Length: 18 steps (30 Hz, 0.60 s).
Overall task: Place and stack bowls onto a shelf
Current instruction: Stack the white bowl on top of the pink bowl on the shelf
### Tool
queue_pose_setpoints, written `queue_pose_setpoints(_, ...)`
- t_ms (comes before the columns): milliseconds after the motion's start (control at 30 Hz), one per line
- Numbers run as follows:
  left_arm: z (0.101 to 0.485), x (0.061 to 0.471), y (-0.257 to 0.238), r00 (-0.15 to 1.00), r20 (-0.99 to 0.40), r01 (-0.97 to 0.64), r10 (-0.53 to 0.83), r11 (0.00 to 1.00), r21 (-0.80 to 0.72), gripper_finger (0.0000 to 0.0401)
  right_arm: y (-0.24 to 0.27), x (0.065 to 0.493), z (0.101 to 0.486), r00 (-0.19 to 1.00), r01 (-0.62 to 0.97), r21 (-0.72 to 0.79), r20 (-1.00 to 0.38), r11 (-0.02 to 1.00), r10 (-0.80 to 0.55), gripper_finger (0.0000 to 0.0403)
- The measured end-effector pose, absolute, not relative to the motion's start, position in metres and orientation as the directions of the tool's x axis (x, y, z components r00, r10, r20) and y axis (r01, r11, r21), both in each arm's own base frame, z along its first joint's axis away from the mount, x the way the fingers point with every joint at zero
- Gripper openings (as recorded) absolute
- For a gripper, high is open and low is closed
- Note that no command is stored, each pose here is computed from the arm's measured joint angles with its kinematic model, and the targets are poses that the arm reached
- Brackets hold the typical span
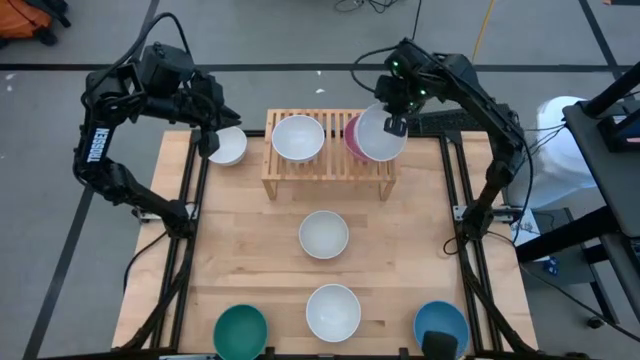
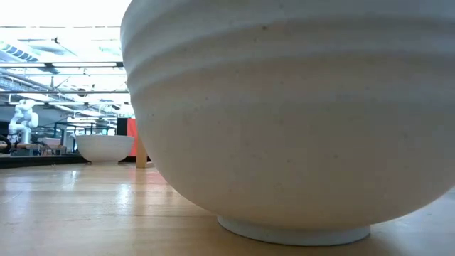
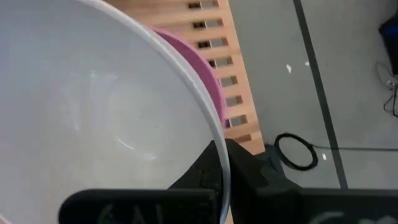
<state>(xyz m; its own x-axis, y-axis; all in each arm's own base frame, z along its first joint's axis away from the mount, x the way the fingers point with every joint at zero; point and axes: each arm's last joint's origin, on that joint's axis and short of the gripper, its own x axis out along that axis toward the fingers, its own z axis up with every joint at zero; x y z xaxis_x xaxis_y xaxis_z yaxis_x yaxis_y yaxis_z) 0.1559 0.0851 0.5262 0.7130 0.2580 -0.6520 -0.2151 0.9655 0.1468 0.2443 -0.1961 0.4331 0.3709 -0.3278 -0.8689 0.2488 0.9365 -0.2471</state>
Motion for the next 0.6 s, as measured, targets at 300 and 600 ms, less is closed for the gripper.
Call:
queue_pose_setpoints(300,0.526,0.156,0.085,0.713,-0.652,-0.216,0.258,0.965,0.145,0.0062,-0.225,0.256,0.407,0.316,0.227,-0.212,-0.907,0.95,-0.278,0.0)
queue_pose_setpoints(600,0.526,0.156,0.085,0.713,-0.652,-0.215,0.258,0.965,0.147,0.0062,-0.244,0.264,0.387,0.361,0.14,-0.11,-0.92,0.984,-0.154,0.0)
